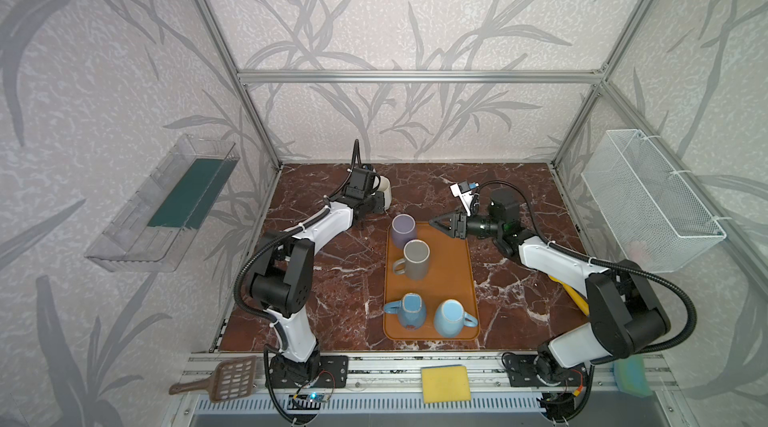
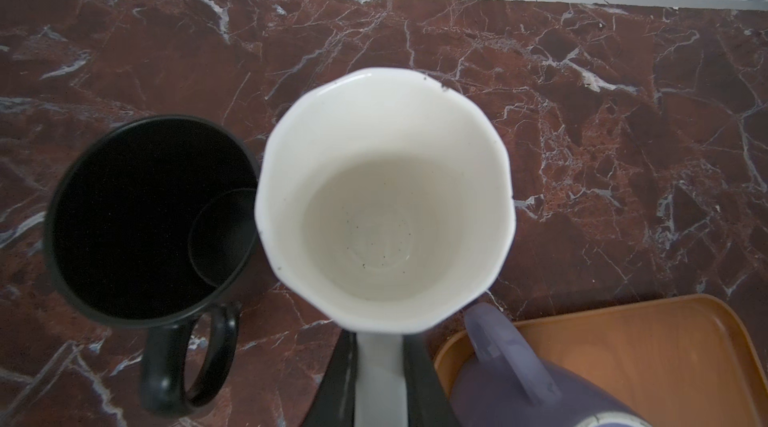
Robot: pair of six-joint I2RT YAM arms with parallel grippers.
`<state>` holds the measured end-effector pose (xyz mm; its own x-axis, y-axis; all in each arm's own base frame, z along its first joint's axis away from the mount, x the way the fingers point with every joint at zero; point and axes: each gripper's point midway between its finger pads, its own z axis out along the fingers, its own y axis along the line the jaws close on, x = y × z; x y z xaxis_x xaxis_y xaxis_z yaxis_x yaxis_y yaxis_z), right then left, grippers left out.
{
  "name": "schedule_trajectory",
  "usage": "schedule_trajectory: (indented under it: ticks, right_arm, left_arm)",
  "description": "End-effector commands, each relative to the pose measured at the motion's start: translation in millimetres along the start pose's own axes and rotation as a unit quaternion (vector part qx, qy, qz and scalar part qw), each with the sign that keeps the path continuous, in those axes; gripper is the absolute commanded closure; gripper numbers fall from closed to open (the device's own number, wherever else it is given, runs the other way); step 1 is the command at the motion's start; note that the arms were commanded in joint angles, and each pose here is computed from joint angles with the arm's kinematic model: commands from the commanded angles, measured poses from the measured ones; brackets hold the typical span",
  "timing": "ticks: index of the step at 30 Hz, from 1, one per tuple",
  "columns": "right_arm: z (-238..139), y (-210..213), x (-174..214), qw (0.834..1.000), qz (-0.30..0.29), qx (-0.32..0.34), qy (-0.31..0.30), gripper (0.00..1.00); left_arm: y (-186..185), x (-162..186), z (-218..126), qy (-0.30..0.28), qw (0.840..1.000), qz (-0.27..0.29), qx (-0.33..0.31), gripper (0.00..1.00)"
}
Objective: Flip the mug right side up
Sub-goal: 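Lower the white mug with the left gripper while the right gripper withdraws, then set the white mug upright beside the black mug with the left gripper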
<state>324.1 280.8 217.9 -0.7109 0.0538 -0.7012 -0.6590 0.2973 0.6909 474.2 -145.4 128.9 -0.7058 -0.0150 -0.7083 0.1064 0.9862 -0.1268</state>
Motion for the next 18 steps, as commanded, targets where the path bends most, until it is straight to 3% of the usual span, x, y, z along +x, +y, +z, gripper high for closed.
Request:
schedule_trajectory:
  ticks: [1,18]
  right_arm:
    - [-5,6,-2,1.000,-0.012,0.000,-0.003,0.60]
    - [-8,6,2,1.000,-0.018,0.008,0.001,0.60]
  left_arm:
    - [-2,-40,-8,-0.064,0.998,0.009,-0.004,1.00]
    - [1,-29,14,-0.061,0.998,0.016,-0.014,1.00]
